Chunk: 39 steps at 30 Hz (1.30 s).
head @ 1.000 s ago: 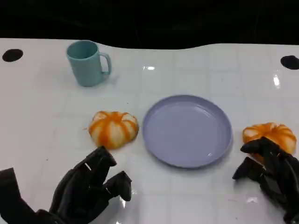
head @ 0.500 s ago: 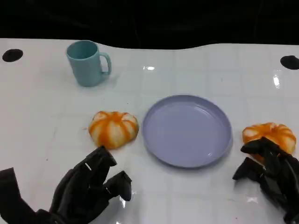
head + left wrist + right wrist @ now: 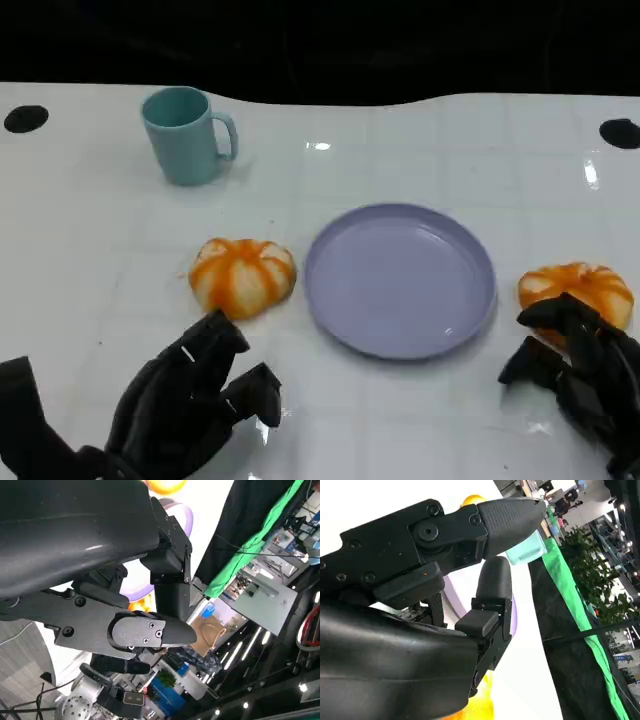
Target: Grasp the bread from the table and place it into the plate.
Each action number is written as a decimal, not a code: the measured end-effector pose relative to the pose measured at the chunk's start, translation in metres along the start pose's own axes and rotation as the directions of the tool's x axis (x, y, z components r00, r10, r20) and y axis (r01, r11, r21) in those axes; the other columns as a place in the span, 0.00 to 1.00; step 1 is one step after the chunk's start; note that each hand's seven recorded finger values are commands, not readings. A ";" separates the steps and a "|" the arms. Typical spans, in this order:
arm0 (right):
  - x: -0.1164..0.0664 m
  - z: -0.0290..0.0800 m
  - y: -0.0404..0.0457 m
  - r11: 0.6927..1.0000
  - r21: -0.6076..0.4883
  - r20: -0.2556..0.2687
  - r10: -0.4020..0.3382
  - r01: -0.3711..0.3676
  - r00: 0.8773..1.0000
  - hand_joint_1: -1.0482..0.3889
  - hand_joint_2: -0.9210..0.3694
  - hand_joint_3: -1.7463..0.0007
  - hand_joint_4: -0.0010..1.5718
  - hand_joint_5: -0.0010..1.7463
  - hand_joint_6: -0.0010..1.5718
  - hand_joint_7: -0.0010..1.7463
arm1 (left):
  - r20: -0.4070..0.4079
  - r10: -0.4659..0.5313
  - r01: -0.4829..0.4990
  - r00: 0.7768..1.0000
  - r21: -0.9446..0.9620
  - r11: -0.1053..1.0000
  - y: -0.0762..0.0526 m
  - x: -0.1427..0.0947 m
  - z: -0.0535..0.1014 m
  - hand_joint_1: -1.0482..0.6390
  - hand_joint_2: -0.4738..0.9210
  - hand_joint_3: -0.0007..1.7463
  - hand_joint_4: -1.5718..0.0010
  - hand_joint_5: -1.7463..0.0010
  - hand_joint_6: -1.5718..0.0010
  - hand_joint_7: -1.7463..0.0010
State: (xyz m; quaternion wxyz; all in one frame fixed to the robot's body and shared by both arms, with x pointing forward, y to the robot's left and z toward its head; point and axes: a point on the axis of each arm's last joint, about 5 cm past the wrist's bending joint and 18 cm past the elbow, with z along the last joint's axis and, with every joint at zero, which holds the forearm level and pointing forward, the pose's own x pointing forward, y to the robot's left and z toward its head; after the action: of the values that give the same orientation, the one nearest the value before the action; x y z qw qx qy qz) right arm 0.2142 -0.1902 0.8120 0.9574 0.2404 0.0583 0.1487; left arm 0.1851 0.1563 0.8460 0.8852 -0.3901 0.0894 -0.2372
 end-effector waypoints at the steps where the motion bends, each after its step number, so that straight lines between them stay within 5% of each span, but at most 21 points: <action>1: 0.000 0.000 0.0000 1.000 0.000 0.000 0.000 0.000 1.000 0.35 0.00 0.91 0.40 0.90 0.39 0.68 | 0.000 0.000 0.000 1.000 -0.001 1.000 0.000 0.000 0.000 0.31 1.00 0.12 0.47 0.00 0.61 0.05; 4: 0.000 0.000 0.0000 1.000 0.001 0.000 0.000 0.000 1.000 0.35 0.00 0.91 0.40 0.90 0.39 0.68 | -0.001 0.000 0.000 1.000 -0.001 1.000 0.000 0.000 0.000 0.31 1.00 0.12 0.47 0.00 0.61 0.05; 5: 0.000 0.000 0.0000 1.000 0.001 0.000 0.000 0.000 1.000 0.35 0.00 0.90 0.40 0.90 0.39 0.68 | -0.001 0.000 0.000 1.000 -0.002 1.000 0.000 0.000 0.000 0.29 1.00 0.14 0.59 0.17 0.62 0.39; 6: 0.000 0.000 0.0006 1.000 -0.001 0.000 0.001 -0.001 1.000 0.34 0.00 0.90 0.40 0.90 0.40 0.68 | 0.006 0.005 -0.005 1.000 0.039 0.999 0.000 0.000 0.001 0.28 1.00 0.14 0.63 0.24 0.58 0.59; 8: 0.002 -0.001 0.0038 1.000 -0.006 -0.001 0.002 -0.002 1.000 0.34 0.00 0.89 0.40 0.89 0.40 0.68 | 0.054 0.003 -0.014 0.999 0.208 0.978 -0.003 -0.002 0.008 0.28 1.00 0.15 0.66 0.30 0.54 0.76; 11: 0.003 -0.002 0.0072 1.000 -0.011 0.001 0.001 -0.001 1.000 0.34 0.00 0.89 0.41 0.89 0.40 0.68 | 0.120 -0.030 -0.015 0.992 0.361 0.933 -0.006 -0.002 0.019 0.28 1.00 0.15 0.67 0.32 0.53 0.81; 17: 0.002 -0.003 0.0086 1.000 -0.009 0.004 0.002 -0.002 1.000 0.34 0.00 0.89 0.41 0.89 0.40 0.67 | 0.122 -0.040 -0.010 0.992 0.380 0.925 -0.007 -0.002 0.018 0.28 1.00 0.15 0.67 0.32 0.52 0.82; 19: 0.002 -0.003 0.0086 1.000 -0.010 0.005 0.002 -0.002 1.000 0.35 0.00 0.86 0.41 0.89 0.39 0.69 | 0.121 -0.041 -0.008 0.992 0.380 0.925 -0.007 -0.002 0.017 0.26 1.00 0.11 0.78 0.44 0.62 0.90; 27: 0.004 -0.005 0.0092 1.000 -0.018 0.012 0.007 -0.007 1.000 0.35 0.00 0.86 0.43 0.89 0.39 0.71 | 0.112 -0.131 -0.014 0.985 0.809 0.588 -0.015 0.000 0.060 0.26 1.00 0.08 0.89 0.62 0.74 0.99; 32: 0.005 -0.004 0.0095 1.000 -0.018 0.013 0.008 -0.008 1.000 0.35 0.00 0.86 0.43 0.88 0.40 0.71 | 0.108 -0.151 -0.006 0.983 0.830 0.557 -0.018 0.003 0.060 0.26 1.00 0.08 0.89 0.63 0.74 0.99; 34: 0.005 -0.004 0.0096 1.000 -0.019 0.013 0.007 -0.007 1.000 0.34 0.00 0.87 0.43 0.88 0.40 0.71 | 0.106 -0.147 -0.012 0.983 0.848 0.529 -0.019 0.003 0.061 0.24 1.00 0.08 0.96 0.66 0.78 1.00; 39: 0.005 -0.004 0.0099 1.000 -0.030 0.012 0.001 0.000 1.000 0.33 0.00 0.88 0.43 0.88 0.40 0.71 | 0.056 -0.083 -0.045 0.995 0.990 0.130 -0.027 0.008 0.081 0.23 0.99 0.02 0.99 0.85 0.85 0.99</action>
State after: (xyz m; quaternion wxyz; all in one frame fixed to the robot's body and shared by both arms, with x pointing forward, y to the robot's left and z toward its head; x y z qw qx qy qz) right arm 0.2154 -0.1783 0.8126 0.9613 0.2268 0.0502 0.1484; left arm 0.2100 0.1889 0.9209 0.9226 0.2784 -0.1371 -0.2293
